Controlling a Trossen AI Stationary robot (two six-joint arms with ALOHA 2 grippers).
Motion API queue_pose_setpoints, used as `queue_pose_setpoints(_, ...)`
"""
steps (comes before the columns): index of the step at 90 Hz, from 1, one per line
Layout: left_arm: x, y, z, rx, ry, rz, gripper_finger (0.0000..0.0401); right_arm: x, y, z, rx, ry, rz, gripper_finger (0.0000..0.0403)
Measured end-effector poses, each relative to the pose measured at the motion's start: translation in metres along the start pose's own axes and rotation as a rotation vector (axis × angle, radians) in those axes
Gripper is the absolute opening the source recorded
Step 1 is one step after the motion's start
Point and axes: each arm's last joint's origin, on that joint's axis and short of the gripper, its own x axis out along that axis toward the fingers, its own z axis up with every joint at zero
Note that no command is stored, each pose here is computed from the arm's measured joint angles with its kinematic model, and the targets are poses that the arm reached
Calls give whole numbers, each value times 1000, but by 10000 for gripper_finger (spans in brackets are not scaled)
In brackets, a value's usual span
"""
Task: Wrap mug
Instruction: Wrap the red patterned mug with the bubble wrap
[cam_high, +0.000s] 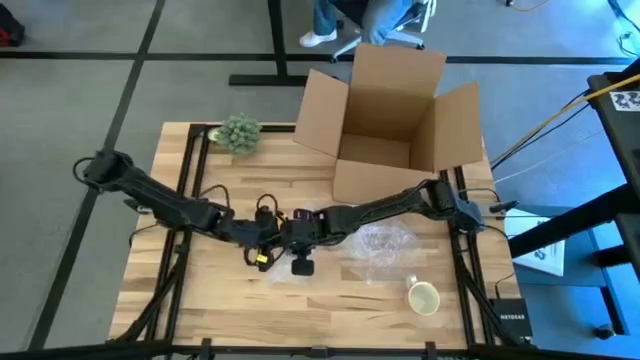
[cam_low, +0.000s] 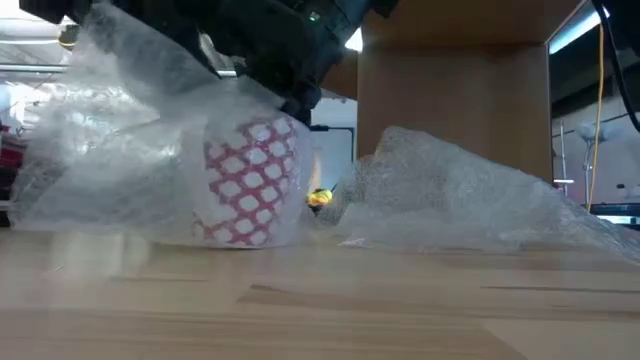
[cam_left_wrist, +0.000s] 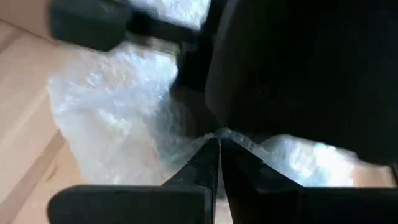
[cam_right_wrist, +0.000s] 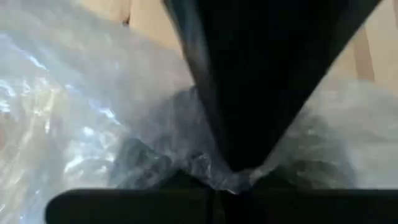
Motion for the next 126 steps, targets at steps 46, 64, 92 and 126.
queue_pose_setpoints(46, 0, 3, -1, 7, 10, 15, 1, -68, 7, 16, -62, -99, 19, 1)
queue_pose_setpoints(64, 0, 3, -1, 11, 8, 15, 1, -66, 14, 15, -67, -101, 39, 1)
queue_pose_setpoints(92, 0, 2, 0, 4, 1, 10, 1, -8, 4, 0, -34, 12, 13, 1)
queue_pose_setpoints(126, 0, 2, 0, 6, 4, 8, 1, -8, -6, 0, -19, 19, -35, 1)
